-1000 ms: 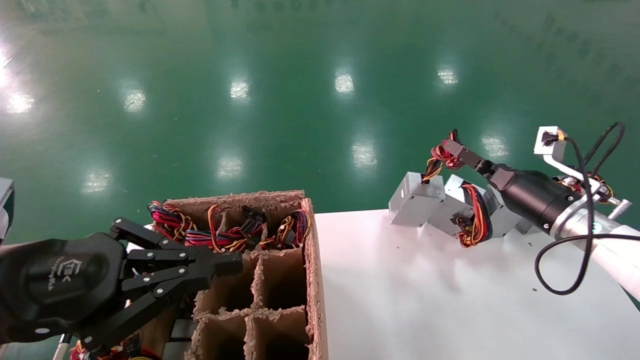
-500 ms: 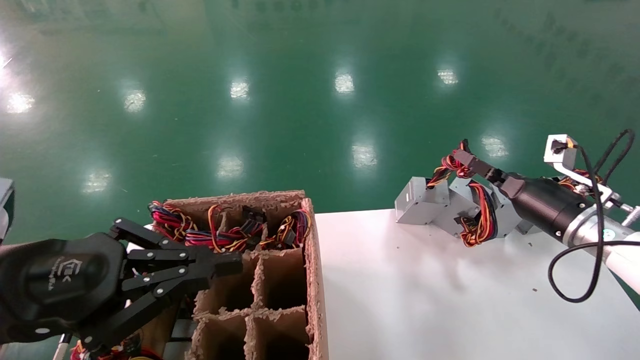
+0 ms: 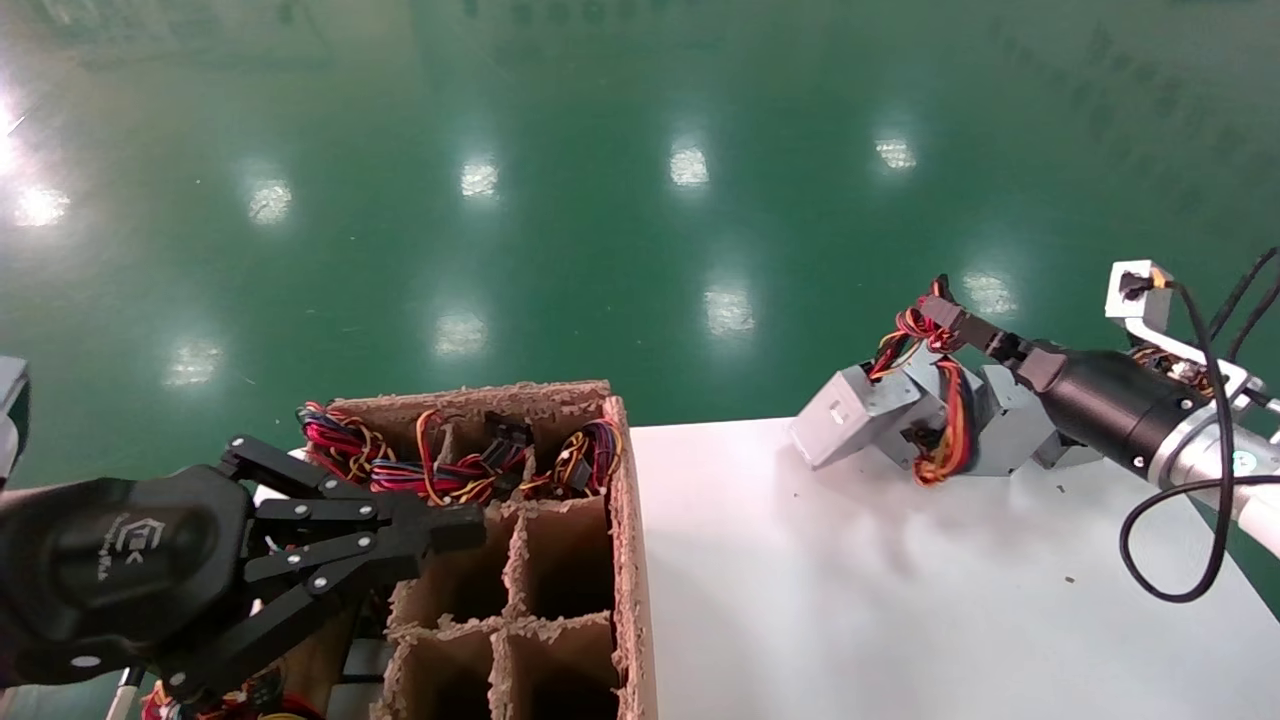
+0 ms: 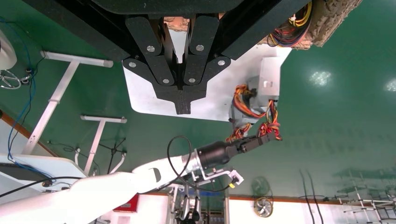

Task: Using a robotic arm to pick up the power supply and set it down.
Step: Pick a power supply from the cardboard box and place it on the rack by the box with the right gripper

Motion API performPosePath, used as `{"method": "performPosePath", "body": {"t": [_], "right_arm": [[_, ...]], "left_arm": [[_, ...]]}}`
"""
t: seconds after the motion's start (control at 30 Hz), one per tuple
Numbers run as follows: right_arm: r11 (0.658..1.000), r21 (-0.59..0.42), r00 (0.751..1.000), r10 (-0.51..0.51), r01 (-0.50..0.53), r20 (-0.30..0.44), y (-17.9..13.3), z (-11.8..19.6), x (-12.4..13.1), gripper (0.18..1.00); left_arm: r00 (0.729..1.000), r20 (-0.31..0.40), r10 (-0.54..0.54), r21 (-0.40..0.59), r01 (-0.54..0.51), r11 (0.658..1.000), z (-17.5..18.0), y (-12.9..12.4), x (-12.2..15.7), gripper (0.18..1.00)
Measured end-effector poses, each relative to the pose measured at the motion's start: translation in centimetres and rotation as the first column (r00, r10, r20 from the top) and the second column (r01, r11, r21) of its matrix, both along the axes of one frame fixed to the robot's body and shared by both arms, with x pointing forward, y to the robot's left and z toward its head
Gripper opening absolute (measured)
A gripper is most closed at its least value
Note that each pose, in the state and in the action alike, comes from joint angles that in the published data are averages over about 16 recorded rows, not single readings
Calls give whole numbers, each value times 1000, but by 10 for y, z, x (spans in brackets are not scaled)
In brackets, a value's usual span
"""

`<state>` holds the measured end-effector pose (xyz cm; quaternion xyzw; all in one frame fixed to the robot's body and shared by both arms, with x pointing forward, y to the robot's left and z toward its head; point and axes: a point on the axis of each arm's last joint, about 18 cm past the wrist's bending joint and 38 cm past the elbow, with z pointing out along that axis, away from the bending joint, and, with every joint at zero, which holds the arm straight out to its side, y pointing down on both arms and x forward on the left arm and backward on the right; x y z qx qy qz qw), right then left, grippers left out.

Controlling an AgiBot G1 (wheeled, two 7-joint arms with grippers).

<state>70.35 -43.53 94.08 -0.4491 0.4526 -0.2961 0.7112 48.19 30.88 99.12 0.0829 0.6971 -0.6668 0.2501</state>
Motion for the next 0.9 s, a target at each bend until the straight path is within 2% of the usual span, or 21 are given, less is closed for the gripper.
{"method": "performPosePath", "body": {"t": [0.9], "right_arm": [[1000,-23,999,-10,9,-41,-9,0,-3,311]], "left_arm": [[1000,0,0,0,0,1000,0,0,0,191]]}}
